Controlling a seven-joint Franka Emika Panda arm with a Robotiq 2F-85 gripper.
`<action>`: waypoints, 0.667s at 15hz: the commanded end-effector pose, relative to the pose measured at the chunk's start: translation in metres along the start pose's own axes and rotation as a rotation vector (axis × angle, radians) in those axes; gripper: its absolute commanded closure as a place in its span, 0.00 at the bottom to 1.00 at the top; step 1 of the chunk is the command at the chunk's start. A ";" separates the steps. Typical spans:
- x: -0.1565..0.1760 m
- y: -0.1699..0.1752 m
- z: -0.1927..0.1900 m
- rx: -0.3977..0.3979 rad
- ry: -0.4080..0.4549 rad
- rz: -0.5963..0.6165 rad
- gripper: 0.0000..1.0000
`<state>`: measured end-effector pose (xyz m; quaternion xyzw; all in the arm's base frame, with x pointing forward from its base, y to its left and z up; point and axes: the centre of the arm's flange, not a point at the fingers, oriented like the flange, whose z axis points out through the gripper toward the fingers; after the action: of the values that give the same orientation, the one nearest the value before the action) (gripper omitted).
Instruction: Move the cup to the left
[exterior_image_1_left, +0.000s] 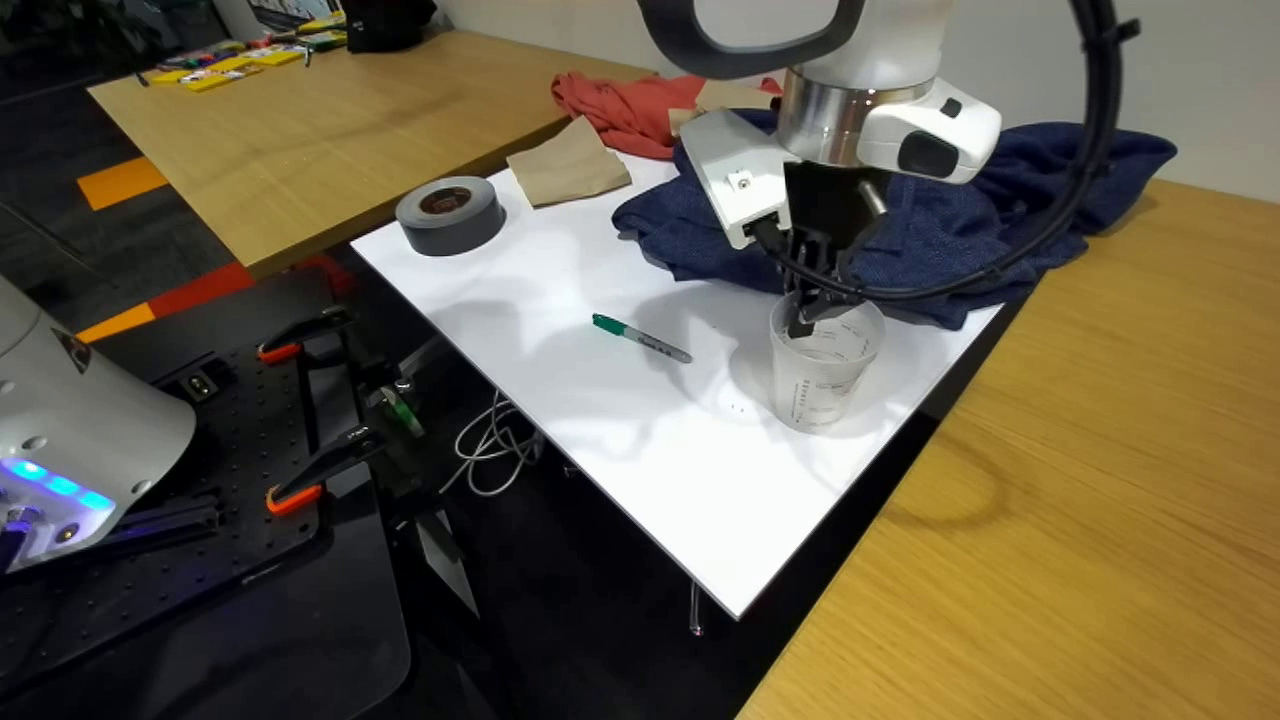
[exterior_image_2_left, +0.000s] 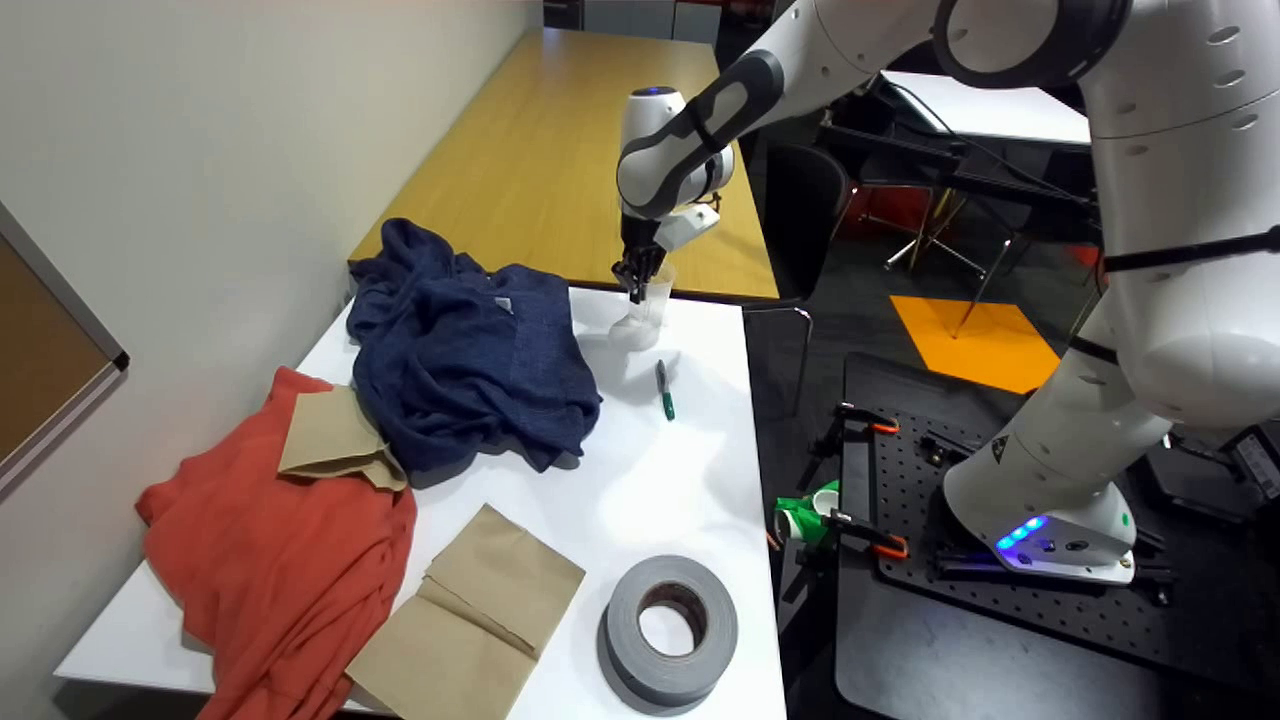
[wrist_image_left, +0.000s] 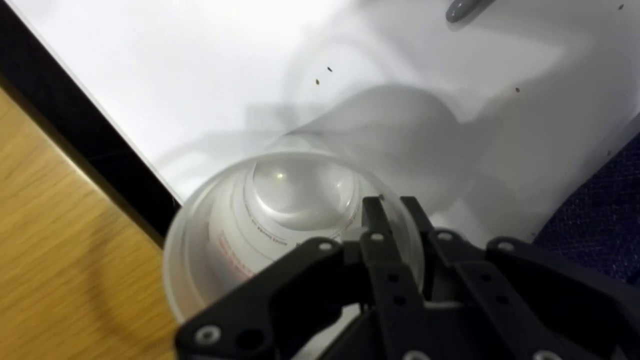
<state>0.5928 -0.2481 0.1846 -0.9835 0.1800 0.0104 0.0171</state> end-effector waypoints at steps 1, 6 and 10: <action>0.011 0.003 -0.011 0.031 -0.008 0.013 1.00; 0.002 -0.001 -0.039 0.005 0.030 0.050 0.99; -0.027 -0.012 -0.073 0.021 0.062 0.064 0.99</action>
<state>0.6007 -0.2516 0.2218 -0.9805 0.1955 -0.0150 0.0152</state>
